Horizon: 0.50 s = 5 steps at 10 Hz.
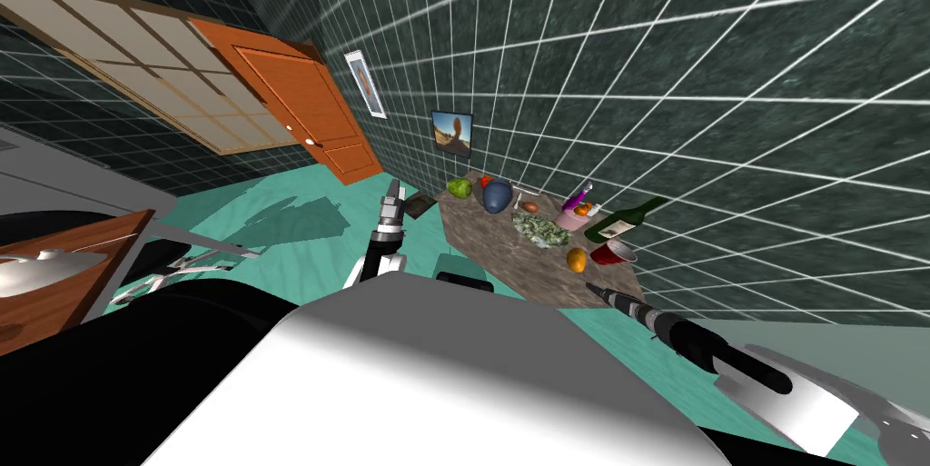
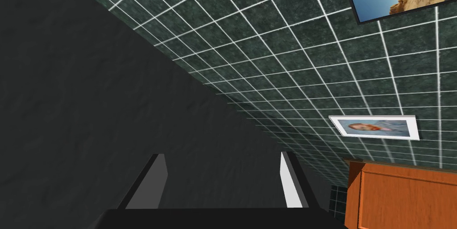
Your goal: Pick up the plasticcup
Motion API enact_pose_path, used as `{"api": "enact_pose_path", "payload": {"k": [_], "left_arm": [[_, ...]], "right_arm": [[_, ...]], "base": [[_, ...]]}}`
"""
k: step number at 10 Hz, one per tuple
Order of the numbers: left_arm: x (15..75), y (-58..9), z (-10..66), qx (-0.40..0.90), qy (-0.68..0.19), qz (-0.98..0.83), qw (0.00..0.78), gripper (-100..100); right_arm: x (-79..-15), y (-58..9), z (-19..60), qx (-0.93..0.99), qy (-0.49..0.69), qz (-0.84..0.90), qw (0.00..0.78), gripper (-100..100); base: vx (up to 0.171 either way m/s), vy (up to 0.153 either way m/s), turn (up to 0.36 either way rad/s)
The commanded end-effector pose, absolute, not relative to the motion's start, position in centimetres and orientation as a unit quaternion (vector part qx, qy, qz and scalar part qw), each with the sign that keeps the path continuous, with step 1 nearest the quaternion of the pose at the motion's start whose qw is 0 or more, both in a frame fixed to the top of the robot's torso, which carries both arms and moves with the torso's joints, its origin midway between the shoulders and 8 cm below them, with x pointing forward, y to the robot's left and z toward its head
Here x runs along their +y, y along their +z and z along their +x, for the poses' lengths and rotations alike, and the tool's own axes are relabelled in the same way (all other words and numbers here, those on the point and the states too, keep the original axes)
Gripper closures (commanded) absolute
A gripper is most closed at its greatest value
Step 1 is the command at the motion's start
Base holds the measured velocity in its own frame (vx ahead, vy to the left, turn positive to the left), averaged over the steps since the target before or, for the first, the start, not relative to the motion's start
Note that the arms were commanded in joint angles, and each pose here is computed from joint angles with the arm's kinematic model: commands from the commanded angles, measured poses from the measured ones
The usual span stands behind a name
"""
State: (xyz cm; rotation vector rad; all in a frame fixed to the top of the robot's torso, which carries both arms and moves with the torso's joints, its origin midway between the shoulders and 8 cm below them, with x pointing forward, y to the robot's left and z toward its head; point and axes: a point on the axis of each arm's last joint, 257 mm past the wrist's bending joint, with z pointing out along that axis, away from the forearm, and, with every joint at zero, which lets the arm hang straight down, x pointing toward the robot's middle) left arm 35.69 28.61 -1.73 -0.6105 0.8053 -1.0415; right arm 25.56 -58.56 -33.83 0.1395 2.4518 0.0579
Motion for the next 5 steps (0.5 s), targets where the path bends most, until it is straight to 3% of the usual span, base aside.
{"api": "enact_pose_path", "payload": {"k": [1, 5], "left_arm": [[28.6, -1.7, 35.7, 0.368, -0.476, -0.279, 0.748, 0], [28.6, -1.7, 35.7, 0.368, -0.476, -0.279, 0.748, 0]], "right_arm": [[-61.7, -33.1, 24.5, 0.946, -0.011, 0.061, 0.319, -100], [-67.1, -30.1, 23.3, 0.951, -0.078, 0.062, 0.293, -100]], "base": [[-0.004, 0.074, 0.127], [0.006, 0.054, 0.084]]}}
